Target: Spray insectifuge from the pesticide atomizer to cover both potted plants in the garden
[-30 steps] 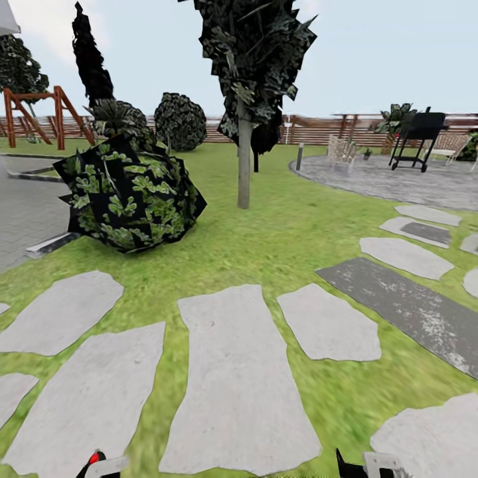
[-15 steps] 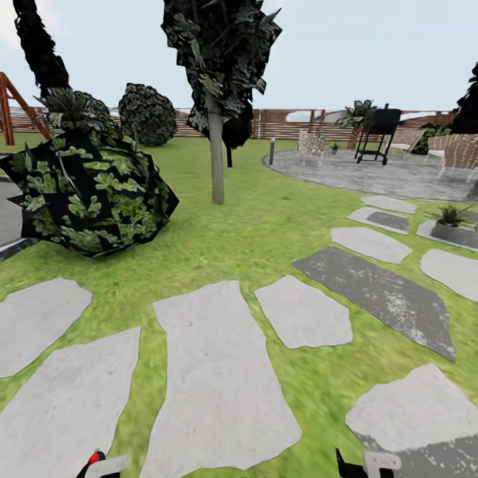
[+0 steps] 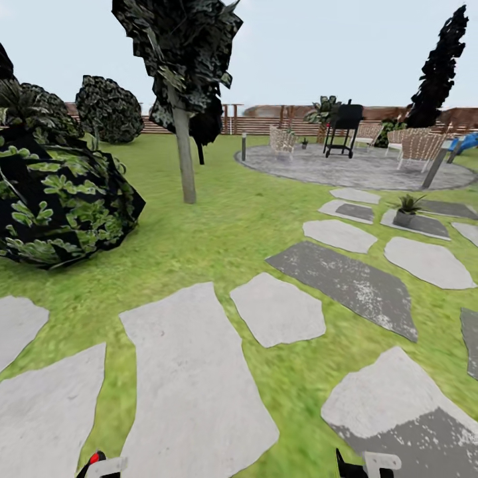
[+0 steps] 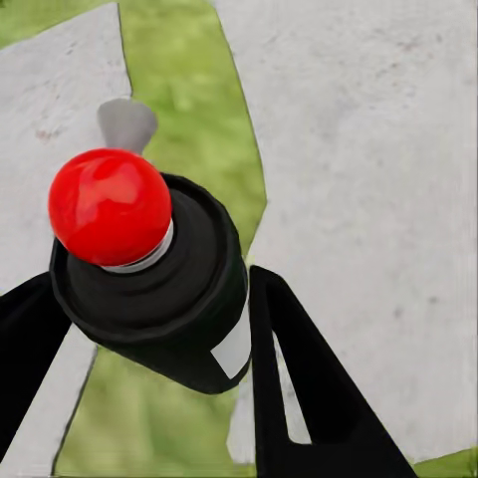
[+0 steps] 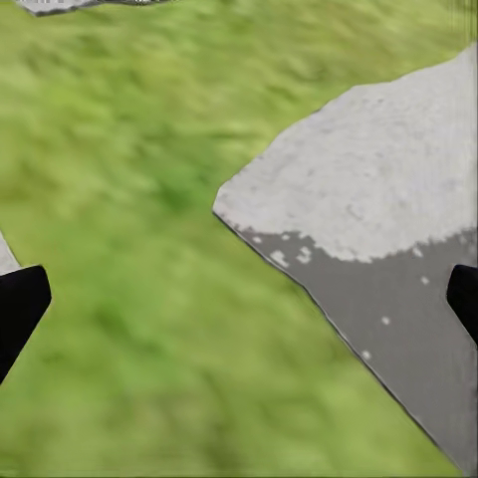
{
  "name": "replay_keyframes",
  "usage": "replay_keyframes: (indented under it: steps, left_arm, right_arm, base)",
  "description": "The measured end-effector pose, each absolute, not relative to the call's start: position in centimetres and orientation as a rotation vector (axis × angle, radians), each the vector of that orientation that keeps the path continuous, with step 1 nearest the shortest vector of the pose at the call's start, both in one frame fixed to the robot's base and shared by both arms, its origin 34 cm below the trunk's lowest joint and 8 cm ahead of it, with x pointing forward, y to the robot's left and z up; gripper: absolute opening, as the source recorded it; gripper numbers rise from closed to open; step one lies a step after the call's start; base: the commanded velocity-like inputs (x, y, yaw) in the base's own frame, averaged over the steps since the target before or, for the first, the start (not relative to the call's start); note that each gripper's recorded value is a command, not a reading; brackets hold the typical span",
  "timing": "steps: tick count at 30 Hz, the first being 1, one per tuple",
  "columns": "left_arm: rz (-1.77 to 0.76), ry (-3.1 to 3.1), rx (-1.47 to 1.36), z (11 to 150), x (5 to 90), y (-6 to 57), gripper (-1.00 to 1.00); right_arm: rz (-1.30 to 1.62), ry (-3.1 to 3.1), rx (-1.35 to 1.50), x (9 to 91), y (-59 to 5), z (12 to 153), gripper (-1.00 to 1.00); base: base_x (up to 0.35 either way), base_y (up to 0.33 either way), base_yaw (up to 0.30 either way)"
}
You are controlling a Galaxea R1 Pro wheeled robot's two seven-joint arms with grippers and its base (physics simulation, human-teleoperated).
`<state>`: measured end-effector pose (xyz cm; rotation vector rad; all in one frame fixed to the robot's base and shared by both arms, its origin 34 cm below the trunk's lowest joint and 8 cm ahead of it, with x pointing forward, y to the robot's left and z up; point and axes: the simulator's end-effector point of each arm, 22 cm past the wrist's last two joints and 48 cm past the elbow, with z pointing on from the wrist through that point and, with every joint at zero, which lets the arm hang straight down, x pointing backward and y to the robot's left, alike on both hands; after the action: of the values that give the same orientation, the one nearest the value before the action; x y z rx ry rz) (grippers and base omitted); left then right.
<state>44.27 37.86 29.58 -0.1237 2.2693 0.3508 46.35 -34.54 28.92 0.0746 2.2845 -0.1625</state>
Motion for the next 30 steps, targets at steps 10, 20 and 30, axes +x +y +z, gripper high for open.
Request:
replay_keyframes:
  steps: [10,20,30]
  left_arm:
    - [0.352,2.279,-0.123,29.3,44.0,37.9,-1.0]
    - [0.354,2.289,-0.122,28.9,43.7,37.9,-1.0]
    - [0.355,2.298,-0.12,28.6,43.4,37.9,-1.0]
  right_arm:
    - [-0.163,2.294,0.074,46.1,-34.5,28.6,1.0]
    - [-0.164,2.304,0.073,45.8,-34.5,28.2,1.0]
    - [-0.164,2.314,0.073,45.4,-34.5,27.9,1.0]
  base:
    - [0.278,-0.163,-0.252]
    - [0.284,-0.15,-0.249]
    - [0.313,-0.045,-0.244]
